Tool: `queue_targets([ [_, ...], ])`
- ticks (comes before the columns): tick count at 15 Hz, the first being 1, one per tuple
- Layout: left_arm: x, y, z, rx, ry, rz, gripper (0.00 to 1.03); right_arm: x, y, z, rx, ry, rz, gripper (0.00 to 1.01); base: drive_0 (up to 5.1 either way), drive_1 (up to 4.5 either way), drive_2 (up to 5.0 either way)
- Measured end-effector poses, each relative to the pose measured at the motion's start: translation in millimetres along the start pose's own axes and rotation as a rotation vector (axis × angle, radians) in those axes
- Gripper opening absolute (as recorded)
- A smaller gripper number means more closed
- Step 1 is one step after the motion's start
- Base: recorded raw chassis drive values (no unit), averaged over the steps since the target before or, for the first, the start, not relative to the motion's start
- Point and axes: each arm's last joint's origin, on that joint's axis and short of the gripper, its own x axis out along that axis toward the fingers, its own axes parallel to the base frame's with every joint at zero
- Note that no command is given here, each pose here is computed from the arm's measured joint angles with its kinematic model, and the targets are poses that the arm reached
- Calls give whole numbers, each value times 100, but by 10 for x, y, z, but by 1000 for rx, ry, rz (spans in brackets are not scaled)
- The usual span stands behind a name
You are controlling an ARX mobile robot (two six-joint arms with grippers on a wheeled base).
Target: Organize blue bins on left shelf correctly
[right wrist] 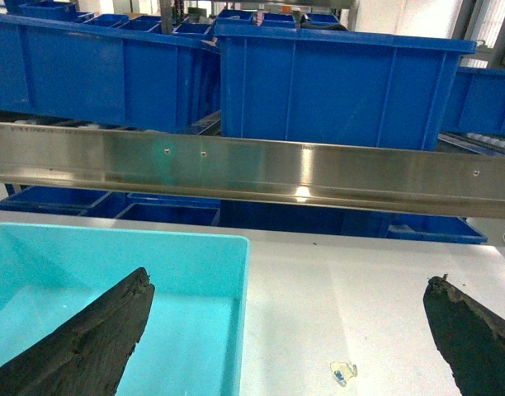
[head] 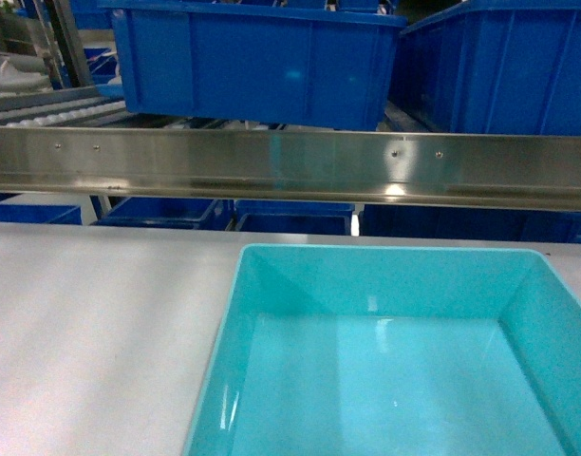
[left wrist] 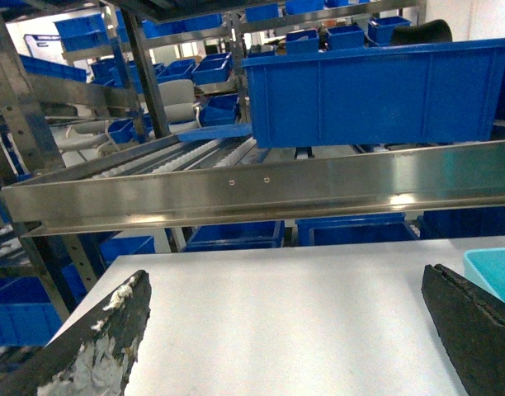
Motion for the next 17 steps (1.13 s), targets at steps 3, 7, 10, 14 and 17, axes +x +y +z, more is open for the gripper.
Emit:
queue_targets([
  [3,0,0,0,0,0,0,98,0,0,0,0,0,0,98,0,0,0],
  [7,0,0,0,0,0,0,98,0,0,0,0,0,0,98,0,0,0],
  [10,0,0,0,0,0,0,98,0,0,0,0,0,0,98,0,0,0],
  [14,0,0,0,0,0,0,98,0,0,0,0,0,0,98,0,0,0],
  [17,179,-11,75,1,-17,-25,98,95,4,106,3,-75,12,98,0,0,0],
])
